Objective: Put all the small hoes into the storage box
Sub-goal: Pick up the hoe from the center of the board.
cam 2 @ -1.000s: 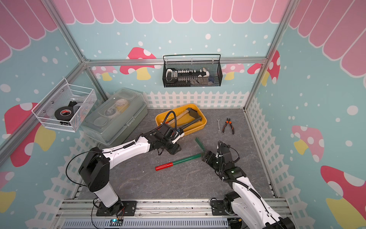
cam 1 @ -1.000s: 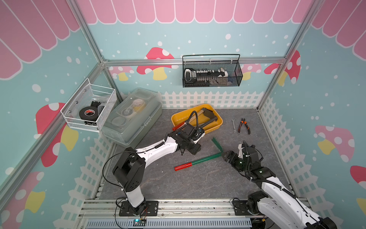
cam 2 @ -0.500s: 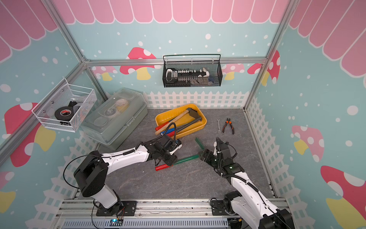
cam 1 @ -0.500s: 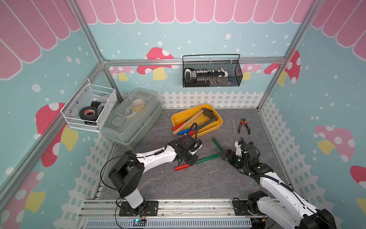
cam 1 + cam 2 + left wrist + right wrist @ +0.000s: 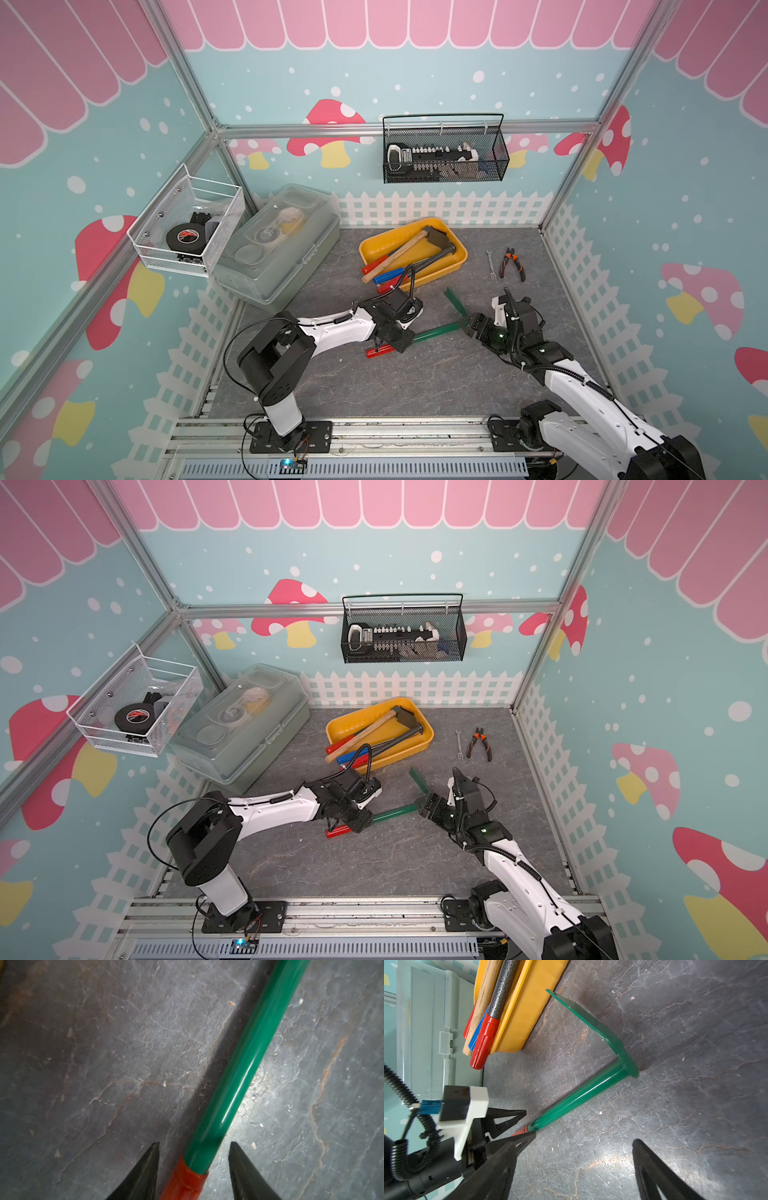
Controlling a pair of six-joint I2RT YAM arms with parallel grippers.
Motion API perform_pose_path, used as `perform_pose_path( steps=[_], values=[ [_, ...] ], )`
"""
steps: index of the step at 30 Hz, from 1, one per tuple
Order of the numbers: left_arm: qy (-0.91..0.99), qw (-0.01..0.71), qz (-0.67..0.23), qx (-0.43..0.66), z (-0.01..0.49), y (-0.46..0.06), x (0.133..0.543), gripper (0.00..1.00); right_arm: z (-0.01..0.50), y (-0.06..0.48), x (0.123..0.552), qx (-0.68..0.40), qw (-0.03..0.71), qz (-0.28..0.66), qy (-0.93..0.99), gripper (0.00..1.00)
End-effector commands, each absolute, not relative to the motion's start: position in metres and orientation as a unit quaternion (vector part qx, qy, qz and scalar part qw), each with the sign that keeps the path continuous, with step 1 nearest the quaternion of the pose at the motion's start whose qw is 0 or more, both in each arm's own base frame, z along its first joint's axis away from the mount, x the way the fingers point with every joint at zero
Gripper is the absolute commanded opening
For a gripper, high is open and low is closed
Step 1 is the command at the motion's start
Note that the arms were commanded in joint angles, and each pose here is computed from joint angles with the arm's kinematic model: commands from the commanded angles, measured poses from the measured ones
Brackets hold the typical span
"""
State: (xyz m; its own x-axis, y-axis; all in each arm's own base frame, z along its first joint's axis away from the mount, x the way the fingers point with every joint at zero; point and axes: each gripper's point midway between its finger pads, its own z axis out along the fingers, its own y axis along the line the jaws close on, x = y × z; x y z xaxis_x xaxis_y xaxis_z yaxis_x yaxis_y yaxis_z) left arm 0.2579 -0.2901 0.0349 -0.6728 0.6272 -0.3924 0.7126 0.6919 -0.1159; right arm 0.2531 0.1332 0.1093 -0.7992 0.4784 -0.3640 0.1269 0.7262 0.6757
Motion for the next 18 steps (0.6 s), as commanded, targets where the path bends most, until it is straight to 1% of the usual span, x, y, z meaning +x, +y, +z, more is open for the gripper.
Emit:
perform_pose_path(
  steps=[1, 8, 18],
  values=[
    [0.906, 0.155, -0.126, 0.373, 0.025, -0.289, 0.253, 0.53, 0.121, 0.135, 0.26, 0.164, 0.282, 0.336, 0.884, 0.86],
    [0.909, 0.137, -0.122, 0.375, 0.012, -0.288, 0.248, 0.52, 0.12, 0.135, 0.26, 0.164, 0.28, 0.336, 0.884, 0.86],
    [0.908, 0.121, -0.118, 0.383, 0.0, -0.291, 0.243, 0.43, 0.116, 0.136, 0.258, 0.169, 0.273, 0.338, 0.885, 0.86]
  ],
)
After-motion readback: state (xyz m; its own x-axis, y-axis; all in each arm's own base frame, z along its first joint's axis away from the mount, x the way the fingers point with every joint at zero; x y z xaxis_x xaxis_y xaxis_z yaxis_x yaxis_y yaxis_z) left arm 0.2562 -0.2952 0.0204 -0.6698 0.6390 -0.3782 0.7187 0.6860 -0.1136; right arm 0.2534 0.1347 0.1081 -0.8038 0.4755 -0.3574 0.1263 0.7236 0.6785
